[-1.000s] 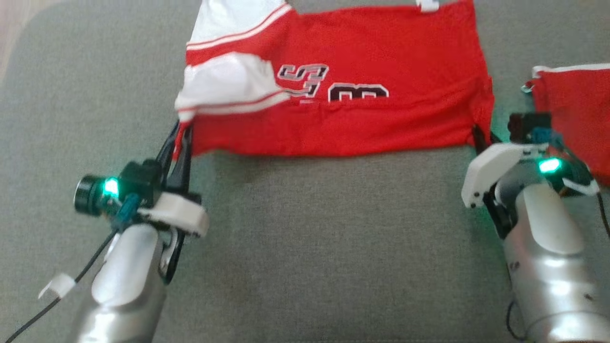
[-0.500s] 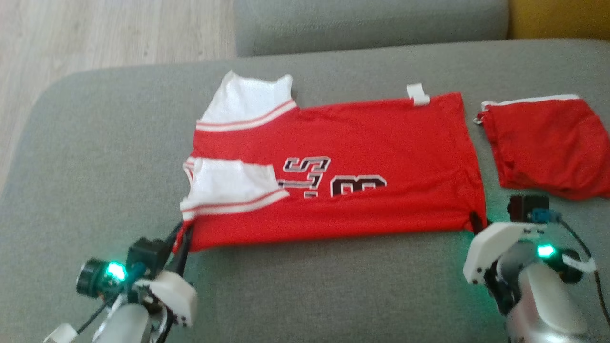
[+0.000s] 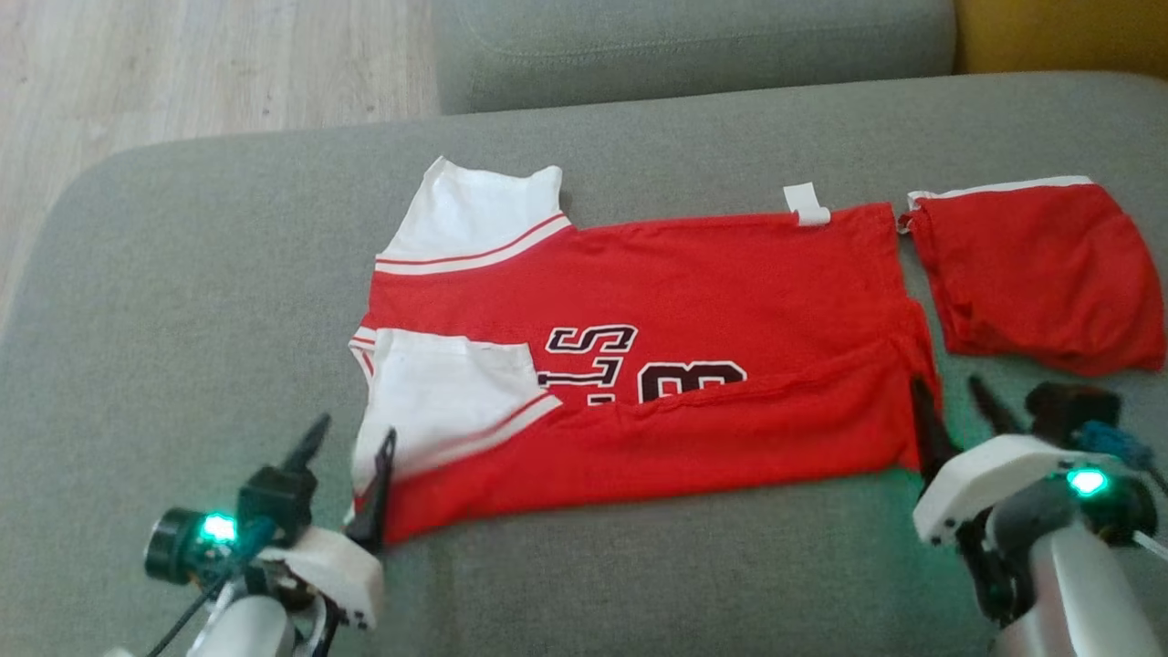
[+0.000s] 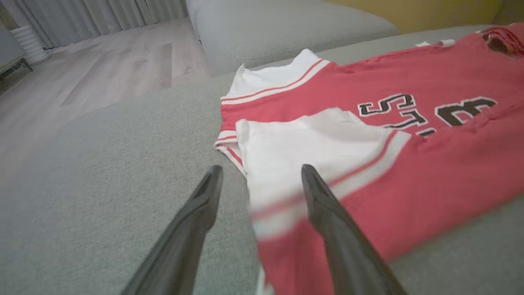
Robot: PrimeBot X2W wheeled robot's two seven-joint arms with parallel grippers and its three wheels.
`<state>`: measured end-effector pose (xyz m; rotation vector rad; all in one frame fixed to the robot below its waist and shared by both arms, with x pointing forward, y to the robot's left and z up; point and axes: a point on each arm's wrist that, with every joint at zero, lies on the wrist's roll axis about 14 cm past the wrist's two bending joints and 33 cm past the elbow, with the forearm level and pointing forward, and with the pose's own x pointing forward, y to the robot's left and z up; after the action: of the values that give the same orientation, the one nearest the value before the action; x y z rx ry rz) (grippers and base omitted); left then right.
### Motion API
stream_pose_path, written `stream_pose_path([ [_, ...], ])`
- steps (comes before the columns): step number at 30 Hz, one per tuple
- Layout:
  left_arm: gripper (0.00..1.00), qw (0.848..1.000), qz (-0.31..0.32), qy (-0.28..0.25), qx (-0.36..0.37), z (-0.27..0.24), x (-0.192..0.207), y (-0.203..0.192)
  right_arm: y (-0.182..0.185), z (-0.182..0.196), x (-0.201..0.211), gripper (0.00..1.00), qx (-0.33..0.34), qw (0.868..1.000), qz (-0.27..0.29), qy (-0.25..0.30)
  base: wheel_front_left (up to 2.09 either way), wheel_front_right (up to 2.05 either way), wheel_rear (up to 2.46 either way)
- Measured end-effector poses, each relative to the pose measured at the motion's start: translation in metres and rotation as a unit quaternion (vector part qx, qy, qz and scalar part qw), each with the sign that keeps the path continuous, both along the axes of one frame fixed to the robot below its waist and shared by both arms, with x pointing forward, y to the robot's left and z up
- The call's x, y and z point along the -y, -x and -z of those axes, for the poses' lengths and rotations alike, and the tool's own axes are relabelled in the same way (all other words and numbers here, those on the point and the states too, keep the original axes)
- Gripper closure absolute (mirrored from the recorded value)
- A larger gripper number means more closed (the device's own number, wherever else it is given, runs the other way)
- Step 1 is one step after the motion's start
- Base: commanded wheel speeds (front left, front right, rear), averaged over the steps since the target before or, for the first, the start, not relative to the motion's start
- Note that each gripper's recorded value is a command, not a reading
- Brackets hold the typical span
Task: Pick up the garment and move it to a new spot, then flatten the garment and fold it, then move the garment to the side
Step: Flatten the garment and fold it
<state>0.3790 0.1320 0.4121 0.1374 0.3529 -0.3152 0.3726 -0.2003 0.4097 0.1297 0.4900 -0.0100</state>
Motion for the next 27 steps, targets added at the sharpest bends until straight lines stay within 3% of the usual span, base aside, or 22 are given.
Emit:
stream_pose_path([
  [7,0.0,0.988,-0.06,0.073,0.121,-0.052,-0.001,-0.034,-0.03,-0.054,-0.014,0.0,0.161,0.987,-0.003,-0.024,0.0,0.0,0.0],
  [12,0.0,0.977,-0.047,0.106,0.181,-0.089,0.01,-0.057,-0.034,-0.056,-0.017,0.0,0.197,0.98,0.001,-0.035,0.0,0.0,0.0],
  [20,0.0,0.975,0.026,0.082,0.203,-0.101,0.025,-0.107,-0.055,-0.049,-0.021,0.0,0.204,0.978,-0.002,-0.042,0.0,0.0,0.0],
  [27,0.0,0.994,0.077,-0.013,0.073,-0.05,0.027,-0.182,-0.07,-0.024,-0.014,0.0,0.184,0.982,0.005,-0.038,0.0,0.0,0.0],
])
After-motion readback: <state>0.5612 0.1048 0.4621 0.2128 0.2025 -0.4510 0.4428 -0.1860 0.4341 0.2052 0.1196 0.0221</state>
